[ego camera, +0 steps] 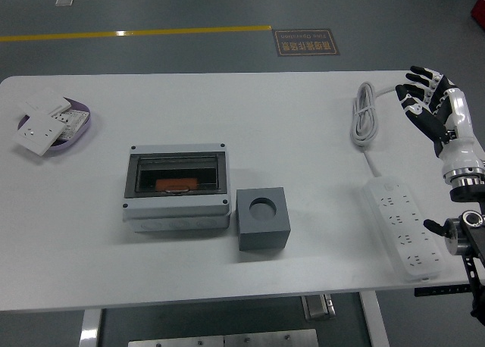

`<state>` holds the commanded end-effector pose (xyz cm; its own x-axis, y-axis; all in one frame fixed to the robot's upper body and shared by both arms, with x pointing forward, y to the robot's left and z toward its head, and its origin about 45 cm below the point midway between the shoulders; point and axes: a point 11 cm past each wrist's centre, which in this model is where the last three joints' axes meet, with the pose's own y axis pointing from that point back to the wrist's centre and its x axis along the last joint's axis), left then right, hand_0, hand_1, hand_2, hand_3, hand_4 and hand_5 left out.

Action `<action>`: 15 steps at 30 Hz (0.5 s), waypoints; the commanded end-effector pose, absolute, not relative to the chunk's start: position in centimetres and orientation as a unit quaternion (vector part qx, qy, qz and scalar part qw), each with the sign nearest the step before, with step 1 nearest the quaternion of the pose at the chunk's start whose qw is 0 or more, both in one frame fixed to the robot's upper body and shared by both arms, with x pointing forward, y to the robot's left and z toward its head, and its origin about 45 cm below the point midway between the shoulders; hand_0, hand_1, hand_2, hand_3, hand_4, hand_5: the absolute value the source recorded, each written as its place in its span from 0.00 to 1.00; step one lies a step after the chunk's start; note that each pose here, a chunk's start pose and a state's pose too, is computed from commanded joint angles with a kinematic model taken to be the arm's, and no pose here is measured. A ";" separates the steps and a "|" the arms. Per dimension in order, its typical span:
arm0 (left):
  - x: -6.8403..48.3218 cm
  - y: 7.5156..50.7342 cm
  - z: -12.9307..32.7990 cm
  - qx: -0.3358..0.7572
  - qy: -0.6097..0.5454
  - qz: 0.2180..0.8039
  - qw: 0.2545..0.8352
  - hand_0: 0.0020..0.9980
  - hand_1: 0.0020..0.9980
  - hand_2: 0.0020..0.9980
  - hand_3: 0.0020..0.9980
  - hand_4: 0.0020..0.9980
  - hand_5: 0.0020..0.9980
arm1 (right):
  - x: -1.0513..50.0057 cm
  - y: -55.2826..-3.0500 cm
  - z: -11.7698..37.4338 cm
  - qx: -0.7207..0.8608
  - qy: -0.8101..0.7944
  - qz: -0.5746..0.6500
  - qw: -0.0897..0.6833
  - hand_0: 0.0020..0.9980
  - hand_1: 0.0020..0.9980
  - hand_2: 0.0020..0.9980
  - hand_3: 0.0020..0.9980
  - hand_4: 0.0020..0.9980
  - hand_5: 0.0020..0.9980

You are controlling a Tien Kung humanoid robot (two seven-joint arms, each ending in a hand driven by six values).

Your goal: Pick up the cylinder from the cube,place it in the box,flap close box

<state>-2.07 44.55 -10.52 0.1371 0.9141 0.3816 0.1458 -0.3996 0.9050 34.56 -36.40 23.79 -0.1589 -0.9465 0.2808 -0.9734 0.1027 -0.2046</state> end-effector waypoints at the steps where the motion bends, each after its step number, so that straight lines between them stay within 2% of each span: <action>1: -2.0 44.5 -10.5 0.656 0.404 0.518 0.371 0.61 0.60 0.58 0.57 0.60 0.17 | 34.6 -36.3 24.0 0.647 -0.739 0.180 0.044 0.76 0.72 0.73 0.72 0.83 0.36; 3: -2.0 44.5 -10.5 0.656 0.404 0.519 0.371 0.61 0.60 0.58 0.57 0.60 0.17 | 34.7 -36.1 24.4 0.648 -0.736 0.192 0.050 0.76 0.72 0.73 0.72 0.83 0.36; 4: -2.0 44.5 -10.6 0.656 0.404 0.519 0.371 0.61 0.60 0.58 0.57 0.60 0.17 | 34.7 -36.0 24.6 0.648 -0.734 0.198 0.054 0.76 0.71 0.73 0.72 0.83 0.32; 15: -2.6 44.1 -10.7 0.654 0.410 0.518 0.369 0.61 0.60 0.58 0.57 0.60 0.17 | 35.1 -35.6 25.8 0.651 -0.724 0.219 0.061 0.76 0.71 0.73 0.72 0.83 0.33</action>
<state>-2.60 44.08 -10.70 0.1279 0.9184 0.3744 0.1547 -0.3914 0.9071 35.07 -35.61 25.77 -0.1440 -0.9163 0.3737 -0.9700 0.0558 -0.2368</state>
